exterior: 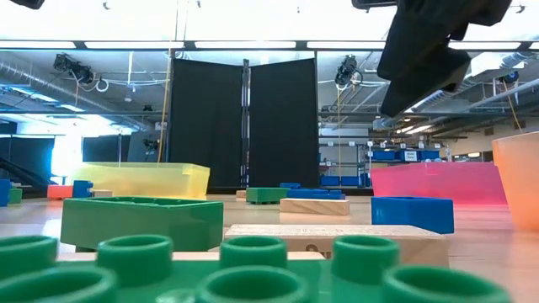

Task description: Sort blocks by size

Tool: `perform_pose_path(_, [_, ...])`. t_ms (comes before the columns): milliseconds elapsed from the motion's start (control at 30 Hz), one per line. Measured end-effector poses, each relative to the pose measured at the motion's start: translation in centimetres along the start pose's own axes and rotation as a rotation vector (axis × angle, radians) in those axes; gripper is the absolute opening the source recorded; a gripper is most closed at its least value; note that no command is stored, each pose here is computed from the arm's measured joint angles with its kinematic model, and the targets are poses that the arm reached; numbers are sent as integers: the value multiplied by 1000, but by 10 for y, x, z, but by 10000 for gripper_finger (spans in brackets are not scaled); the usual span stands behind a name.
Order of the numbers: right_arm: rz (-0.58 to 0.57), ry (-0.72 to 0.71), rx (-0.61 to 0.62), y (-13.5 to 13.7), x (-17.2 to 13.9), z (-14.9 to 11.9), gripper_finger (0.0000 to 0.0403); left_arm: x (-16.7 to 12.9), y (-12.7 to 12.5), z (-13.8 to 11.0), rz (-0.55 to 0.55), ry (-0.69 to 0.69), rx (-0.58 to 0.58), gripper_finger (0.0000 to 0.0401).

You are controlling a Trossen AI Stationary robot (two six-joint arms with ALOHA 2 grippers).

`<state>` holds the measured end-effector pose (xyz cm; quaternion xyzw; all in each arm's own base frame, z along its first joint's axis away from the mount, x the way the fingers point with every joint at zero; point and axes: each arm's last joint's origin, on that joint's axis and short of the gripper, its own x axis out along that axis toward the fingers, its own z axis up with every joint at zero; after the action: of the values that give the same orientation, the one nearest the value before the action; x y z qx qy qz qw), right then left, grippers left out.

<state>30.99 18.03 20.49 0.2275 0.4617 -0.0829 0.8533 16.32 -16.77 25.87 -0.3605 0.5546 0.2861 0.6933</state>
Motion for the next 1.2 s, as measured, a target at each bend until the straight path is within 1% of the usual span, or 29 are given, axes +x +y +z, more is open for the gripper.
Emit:
perform_pose_path(100, [0, 0, 0, 0, 0, 0, 229, 0, -4, -1, -40, 21, 11, 314])
perform_pose_path(200, [-2, -1, 4, -1, 0, 1, 229, 0, -4, -2, -31, 39, 12, 321])
perform_pose_path(267, [1, -4, 7, -1, 1, 2, 228, 2, -5, -3, -21, 60, -17, 321])
perform_pose_path(367, [13, -15, 13, 0, 1, 4, 226, 10, -9, -7, 10, 117, -22, 321])
perform_pose_path(467, [15, -17, 13, 0, 1, 4, 226, 22, -13, -14, 70, 174, -9, 321])
perform_pose_path(533, [16, -17, 14, 0, 1, 4, 227, 33, -19, -20, 99, 218, 29, 321])
perform_pose_path(633, [16, -17, 13, 0, 1, 4, 228, 52, -31, -30, 101, 308, 80, 321])
perform_pose_path(767, [15, -17, 14, 0, 1, 4, 226, 78, -47, -43, 68, 425, 135, 321])
perform_pose_path(867, [15, -18, 14, -1, 1, 5, 225, 96, -55, -51, 61, 503, 157, 321])
perform_pose_path(1033, [15, -18, 14, 0, 1, 5, 224, 117, -59, -63, 79, 572, 179, 321])
perform_pose_path(1200, [18, -19, 15, 0, 1, 5, 225, 124, -56, -72, 129, 633, 192, 321])
